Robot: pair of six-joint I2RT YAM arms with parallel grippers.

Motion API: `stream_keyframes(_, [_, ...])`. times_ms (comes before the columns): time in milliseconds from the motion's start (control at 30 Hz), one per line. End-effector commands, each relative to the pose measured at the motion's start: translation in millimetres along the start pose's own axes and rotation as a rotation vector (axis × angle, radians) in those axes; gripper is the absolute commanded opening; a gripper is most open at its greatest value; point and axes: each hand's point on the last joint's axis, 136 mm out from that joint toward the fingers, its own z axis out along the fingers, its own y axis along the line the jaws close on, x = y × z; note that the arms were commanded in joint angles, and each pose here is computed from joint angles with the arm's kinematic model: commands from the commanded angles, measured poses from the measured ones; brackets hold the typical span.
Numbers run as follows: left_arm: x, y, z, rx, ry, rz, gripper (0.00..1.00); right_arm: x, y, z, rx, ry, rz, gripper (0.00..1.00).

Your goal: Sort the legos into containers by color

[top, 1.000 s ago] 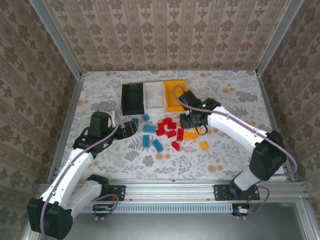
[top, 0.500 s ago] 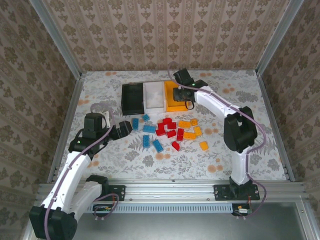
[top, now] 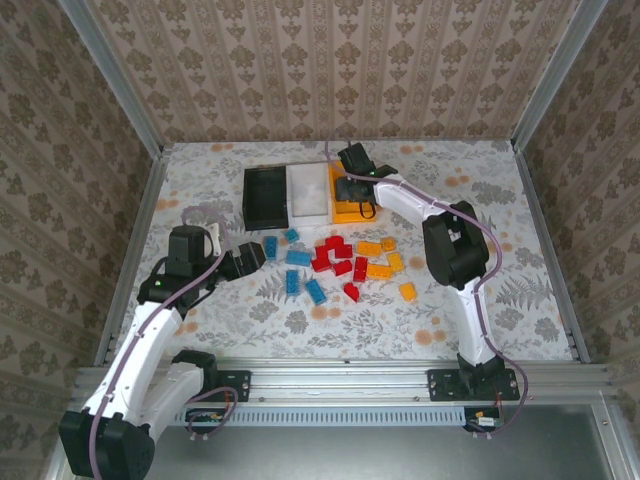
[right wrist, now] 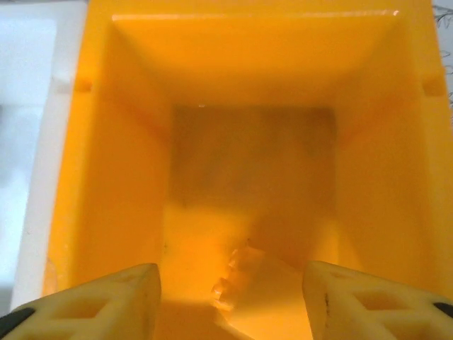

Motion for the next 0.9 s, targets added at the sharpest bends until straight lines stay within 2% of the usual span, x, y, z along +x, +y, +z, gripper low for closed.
stream_keyframes(0, [-6,-3,0,0.021,-0.017,-0.027,1.00,-27,-3,-26,0.012,-0.061,0.003,0.62])
stream_keyframes(167, [-9,-6,3,0.041,-0.024,-0.047,1.00,-49,-5,-101,-0.039,-0.120,0.009,0.68])
stream_keyframes(300, [-9,-8,4,0.056,-0.030,-0.055,1.00,-24,-25,-152,-0.047,-0.043,0.010,0.75])
stream_keyframes(433, [-6,-9,6,0.076,-0.031,-0.062,1.00,41,-57,-180,-0.006,0.142,0.004,0.80])
stream_keyframes(533, [-2,-9,8,0.083,-0.023,-0.064,1.00,100,-74,-190,0.010,0.298,0.000,0.86])
stream_keyframes(633, [3,-9,11,0.091,-0.011,-0.066,1.00,155,-89,-199,0.036,0.417,0.008,0.89])
stream_keyframes(767, [11,-11,16,0.095,0.001,-0.059,1.00,211,-99,-196,0.029,0.493,0.060,0.89])
stream_keyframes(867, [14,-13,19,0.094,0.007,-0.058,1.00,236,-98,-185,0.019,0.544,0.076,0.88])
